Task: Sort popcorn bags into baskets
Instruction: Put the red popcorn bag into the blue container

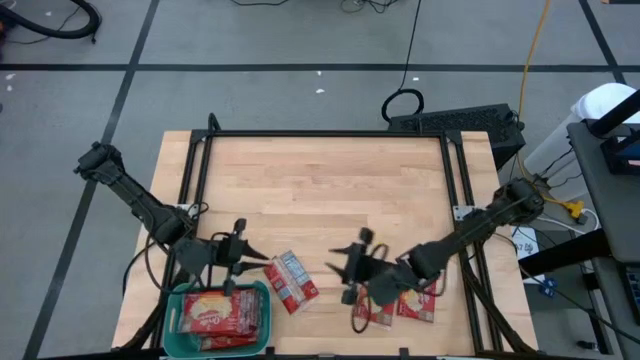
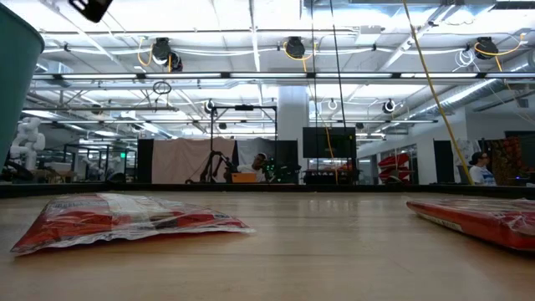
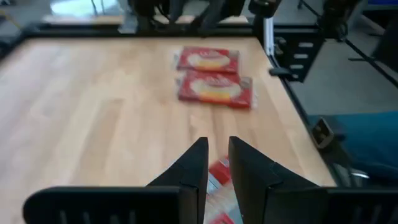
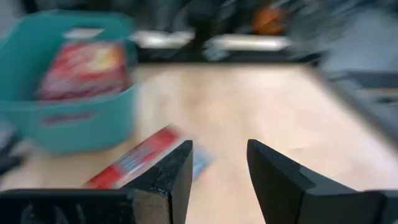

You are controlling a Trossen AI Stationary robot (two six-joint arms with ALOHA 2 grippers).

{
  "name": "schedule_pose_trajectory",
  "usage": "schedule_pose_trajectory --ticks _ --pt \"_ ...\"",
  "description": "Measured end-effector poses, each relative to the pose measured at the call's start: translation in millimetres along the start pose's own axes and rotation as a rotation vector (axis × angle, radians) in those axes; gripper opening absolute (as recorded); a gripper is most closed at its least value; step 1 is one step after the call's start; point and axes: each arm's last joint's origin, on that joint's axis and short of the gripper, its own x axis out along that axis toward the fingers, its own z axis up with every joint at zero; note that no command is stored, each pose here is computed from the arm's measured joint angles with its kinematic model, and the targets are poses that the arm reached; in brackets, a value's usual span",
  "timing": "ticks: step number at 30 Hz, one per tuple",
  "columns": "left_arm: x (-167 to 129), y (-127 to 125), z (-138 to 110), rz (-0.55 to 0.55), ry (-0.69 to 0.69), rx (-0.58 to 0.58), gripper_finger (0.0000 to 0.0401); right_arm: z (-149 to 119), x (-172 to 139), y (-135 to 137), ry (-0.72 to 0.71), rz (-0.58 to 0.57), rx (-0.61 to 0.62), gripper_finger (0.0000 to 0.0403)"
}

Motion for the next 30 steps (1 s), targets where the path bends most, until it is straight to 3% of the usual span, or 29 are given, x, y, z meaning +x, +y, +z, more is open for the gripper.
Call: schedule_pose_trajectory --ticks 7,14,19,23,26,30 --pt "4 8 8 0.03 -0.052 0.019 0.0065 22 -34 -10 -0.138 -0.197 -0.045 0.0144" --pt "10 7 6 0.041 -0.04 0.016 0.0065 32 -42 -15 -0.184 -0.406 -0.191 0.0144" --pt "12 9 7 0.046 -0.045 0.009 0.0065 58 -51 -18 -0.235 -0.555 -0.271 0.0144" --pt "13 11 9 0.051 -0.056 0.0 0.0065 85 -65 -26 -0.333 -0.557 -0.325 0.0144" --pt "14 13 9 0.054 -0.056 -0.003 0.0065 99 -76 -26 -0.562 -0.444 -0.378 0.0144" --pt "15 16 10 0.065 -0.058 -0.008 0.0065 104 -85 -17 -0.8 -0.313 -0.554 0.0144"
